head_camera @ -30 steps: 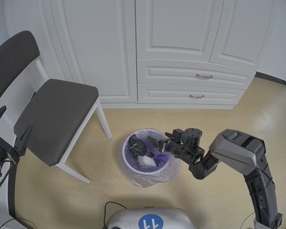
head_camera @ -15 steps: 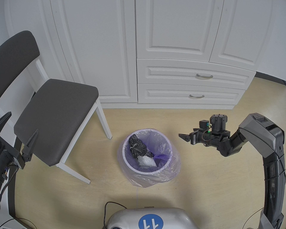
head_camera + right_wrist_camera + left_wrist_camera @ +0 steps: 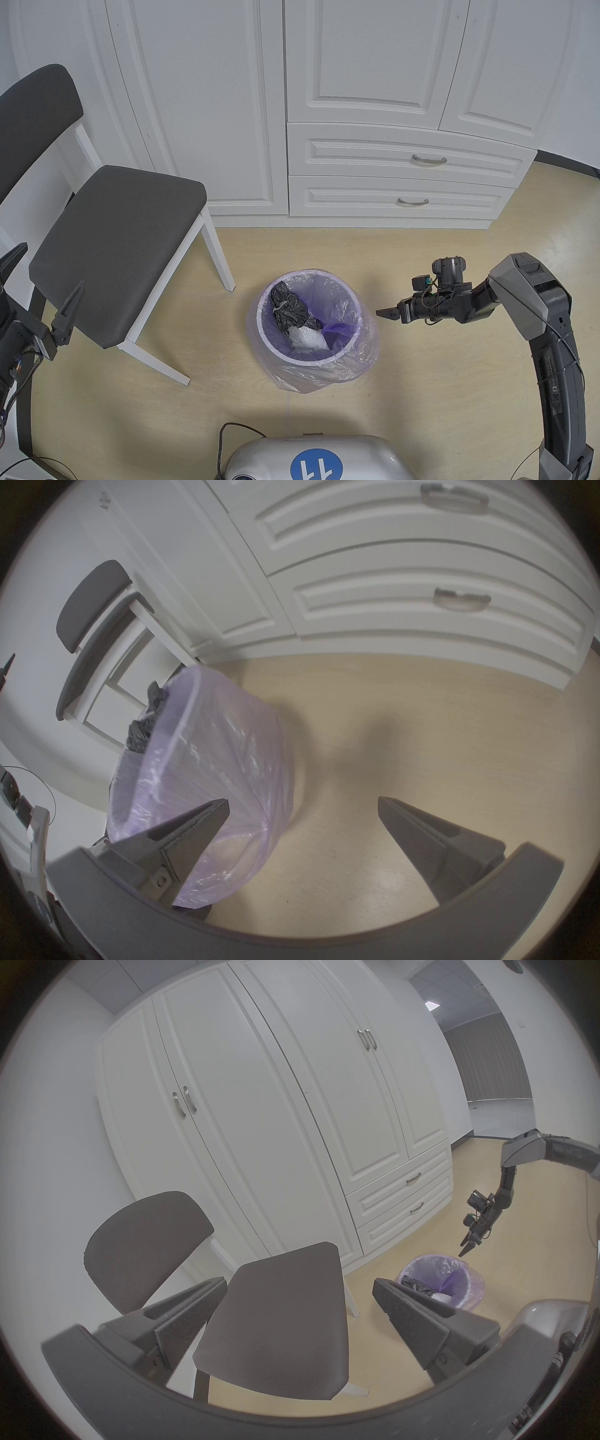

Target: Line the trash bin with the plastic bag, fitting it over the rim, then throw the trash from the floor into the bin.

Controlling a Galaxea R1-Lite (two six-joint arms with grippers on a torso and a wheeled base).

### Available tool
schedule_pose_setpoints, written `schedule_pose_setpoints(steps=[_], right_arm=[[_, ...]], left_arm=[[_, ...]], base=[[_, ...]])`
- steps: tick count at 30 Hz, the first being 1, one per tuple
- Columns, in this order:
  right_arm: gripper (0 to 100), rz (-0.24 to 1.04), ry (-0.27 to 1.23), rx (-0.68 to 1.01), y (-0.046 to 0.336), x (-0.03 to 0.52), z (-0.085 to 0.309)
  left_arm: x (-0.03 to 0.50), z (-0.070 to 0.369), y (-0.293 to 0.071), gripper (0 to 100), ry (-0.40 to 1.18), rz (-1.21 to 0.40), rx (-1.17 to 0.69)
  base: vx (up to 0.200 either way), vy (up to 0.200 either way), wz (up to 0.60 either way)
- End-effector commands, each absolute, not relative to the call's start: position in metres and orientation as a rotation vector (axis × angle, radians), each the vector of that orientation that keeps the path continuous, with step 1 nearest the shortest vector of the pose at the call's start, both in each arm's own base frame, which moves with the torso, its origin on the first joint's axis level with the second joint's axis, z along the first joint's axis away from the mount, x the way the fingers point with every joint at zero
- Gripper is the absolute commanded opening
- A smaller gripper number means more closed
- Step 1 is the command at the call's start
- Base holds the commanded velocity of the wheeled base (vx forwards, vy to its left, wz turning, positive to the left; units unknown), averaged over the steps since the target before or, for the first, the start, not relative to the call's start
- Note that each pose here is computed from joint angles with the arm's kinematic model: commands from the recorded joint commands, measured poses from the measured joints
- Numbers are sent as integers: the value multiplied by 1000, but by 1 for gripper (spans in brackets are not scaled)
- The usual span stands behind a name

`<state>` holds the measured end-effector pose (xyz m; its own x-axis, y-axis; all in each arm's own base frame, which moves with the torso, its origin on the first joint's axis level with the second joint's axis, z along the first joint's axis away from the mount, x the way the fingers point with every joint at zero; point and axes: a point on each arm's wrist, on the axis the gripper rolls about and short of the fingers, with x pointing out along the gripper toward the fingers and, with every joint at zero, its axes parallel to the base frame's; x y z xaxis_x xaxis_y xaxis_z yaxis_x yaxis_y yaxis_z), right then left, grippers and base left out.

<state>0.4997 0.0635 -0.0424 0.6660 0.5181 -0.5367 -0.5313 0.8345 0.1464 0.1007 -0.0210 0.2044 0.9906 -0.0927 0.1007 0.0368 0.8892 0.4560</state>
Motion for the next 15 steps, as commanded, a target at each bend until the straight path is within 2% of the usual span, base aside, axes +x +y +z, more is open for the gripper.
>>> schedule_pose_setpoints(steps=[1,9,15], right_arm=[[100,630,657,-28,78,513,-78],[100,696,727,-102,98,518,-114],[100,706,682,-81,99,520,-117]], left_arm=[[102,203,-21,100,-115,-70,475],[101,203,-21,100,-116,-68,477],[107,198,-23,100,-80,-79,482]], base=[[0,0,0],[0,0,0],[0,0,0]])
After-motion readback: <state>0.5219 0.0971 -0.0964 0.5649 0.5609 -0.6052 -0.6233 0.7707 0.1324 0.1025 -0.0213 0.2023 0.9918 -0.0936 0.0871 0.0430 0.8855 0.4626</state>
